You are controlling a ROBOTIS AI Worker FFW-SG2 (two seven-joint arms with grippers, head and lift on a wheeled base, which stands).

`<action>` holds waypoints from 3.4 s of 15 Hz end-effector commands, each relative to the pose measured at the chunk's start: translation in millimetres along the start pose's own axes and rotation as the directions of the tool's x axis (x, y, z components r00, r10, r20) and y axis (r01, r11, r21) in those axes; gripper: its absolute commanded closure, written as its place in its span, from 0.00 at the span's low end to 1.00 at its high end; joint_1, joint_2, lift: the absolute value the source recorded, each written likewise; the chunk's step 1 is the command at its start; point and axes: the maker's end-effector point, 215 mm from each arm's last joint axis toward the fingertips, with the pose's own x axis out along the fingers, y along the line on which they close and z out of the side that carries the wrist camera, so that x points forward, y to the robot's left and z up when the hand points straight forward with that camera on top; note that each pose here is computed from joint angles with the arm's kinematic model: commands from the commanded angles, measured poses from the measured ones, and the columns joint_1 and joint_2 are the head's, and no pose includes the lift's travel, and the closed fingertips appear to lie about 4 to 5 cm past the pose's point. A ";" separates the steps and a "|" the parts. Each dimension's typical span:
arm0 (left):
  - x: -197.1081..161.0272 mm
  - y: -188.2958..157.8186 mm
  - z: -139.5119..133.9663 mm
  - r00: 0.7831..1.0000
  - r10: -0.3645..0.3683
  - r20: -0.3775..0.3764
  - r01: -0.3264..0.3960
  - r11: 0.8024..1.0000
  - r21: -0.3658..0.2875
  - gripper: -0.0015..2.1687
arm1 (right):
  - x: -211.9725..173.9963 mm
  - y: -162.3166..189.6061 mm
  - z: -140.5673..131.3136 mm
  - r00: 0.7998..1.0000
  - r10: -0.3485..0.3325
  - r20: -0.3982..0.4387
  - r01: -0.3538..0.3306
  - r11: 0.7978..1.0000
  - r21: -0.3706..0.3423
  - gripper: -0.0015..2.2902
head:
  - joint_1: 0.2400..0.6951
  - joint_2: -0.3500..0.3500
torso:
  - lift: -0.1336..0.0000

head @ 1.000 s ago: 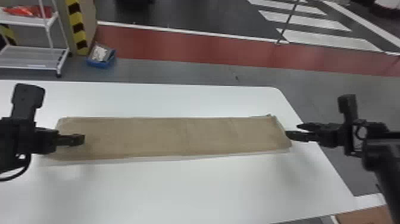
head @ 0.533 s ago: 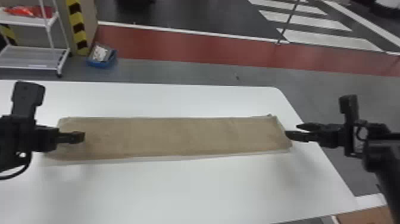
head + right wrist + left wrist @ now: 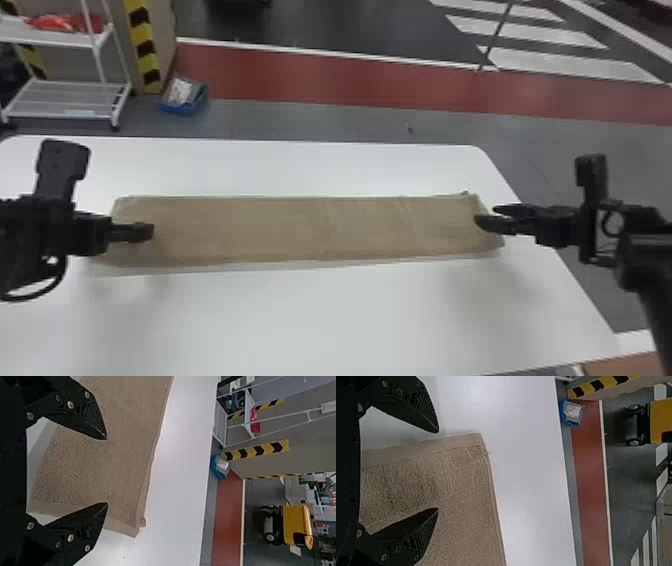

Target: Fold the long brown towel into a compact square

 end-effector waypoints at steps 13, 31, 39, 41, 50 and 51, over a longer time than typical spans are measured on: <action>-3.8 -0.7 -10.6 1.000 0.005 -0.022 -0.005 1.000 0.007 0.10 | 75.8 107.3 10.2 0.988 0.080 0.134 -0.091 0.993 0.075 0.69 | 1.00 0.39 | 0.10; -33.6 -18.4 7.6 0.999 -0.043 -0.010 0.042 0.998 -0.036 0.83 | 114.9 128.3 6.8 0.984 0.067 0.168 -0.060 0.997 -0.048 0.69 | 1.00 0.42 | 0.10; -70.9 -61.8 62.4 0.956 -0.293 0.027 0.293 0.938 -0.184 0.83 | 143.6 158.7 -11.9 0.988 0.127 0.089 -0.125 0.992 -0.023 0.69 | 1.00 0.44 | 0.10; -80.0 -71.8 76.1 0.945 -0.326 0.030 0.326 0.928 -0.181 0.83 | 145.1 160.8 -20.9 0.989 0.131 0.064 -0.132 0.991 0.008 0.69 | 1.00 0.43 | 0.10; -91.4 -122.9 89.1 0.917 -0.396 0.041 0.397 0.898 -0.188 0.83 | 132.8 169.2 6.8 0.970 0.181 0.159 -0.195 0.978 0.077 0.66 | 1.00 0.38 | 0.10; -91.4 -131.2 89.9 0.912 -0.408 0.043 0.408 0.892 -0.193 0.83 | 128.9 168.0 11.7 0.970 0.177 0.169 -0.191 0.979 0.072 0.66 | 1.00 0.38 | 0.10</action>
